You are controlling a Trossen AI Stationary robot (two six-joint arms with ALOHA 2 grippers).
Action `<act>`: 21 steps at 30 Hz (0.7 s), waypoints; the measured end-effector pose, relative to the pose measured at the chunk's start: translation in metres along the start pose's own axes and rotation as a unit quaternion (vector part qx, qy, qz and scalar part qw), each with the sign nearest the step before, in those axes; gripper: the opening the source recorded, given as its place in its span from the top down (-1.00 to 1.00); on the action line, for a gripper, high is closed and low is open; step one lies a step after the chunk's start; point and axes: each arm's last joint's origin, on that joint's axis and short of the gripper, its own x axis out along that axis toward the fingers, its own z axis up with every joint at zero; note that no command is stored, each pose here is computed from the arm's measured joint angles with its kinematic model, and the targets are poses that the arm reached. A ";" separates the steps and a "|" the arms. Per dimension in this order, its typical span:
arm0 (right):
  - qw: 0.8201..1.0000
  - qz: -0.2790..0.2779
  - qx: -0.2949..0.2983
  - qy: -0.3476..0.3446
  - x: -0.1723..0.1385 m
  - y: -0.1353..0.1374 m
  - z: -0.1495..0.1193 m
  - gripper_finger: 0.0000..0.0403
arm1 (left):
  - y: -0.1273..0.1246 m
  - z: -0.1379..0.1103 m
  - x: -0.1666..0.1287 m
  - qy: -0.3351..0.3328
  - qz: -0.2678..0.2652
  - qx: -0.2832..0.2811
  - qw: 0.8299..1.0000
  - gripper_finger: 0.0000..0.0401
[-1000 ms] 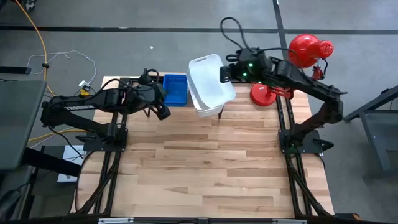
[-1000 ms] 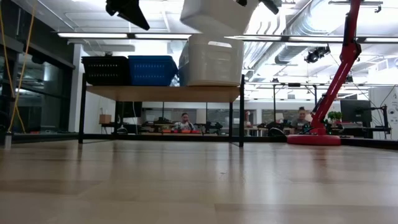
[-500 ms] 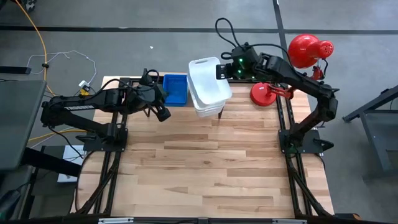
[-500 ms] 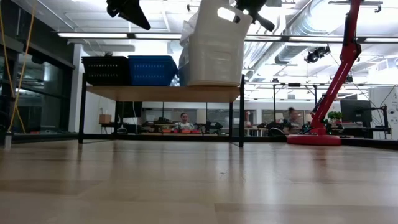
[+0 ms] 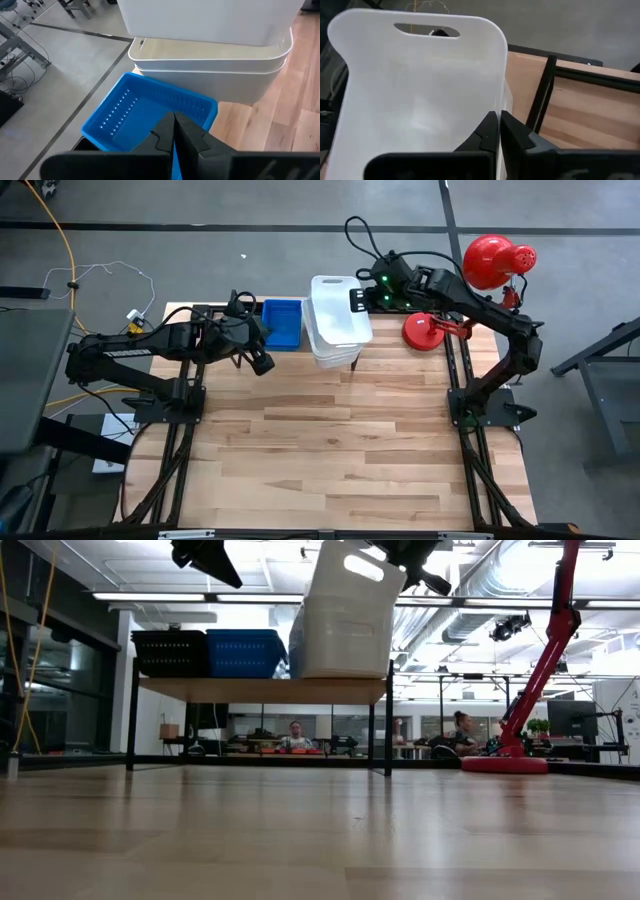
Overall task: Stack baskets on shelf by color
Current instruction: Stack the white bin on the white bin on the shelf
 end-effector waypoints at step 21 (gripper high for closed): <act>0.998 -0.029 -0.058 0.025 0.028 0.000 -0.001 1.00 | 0.000 0.000 0.000 -0.001 0.003 -0.001 1.000 1.00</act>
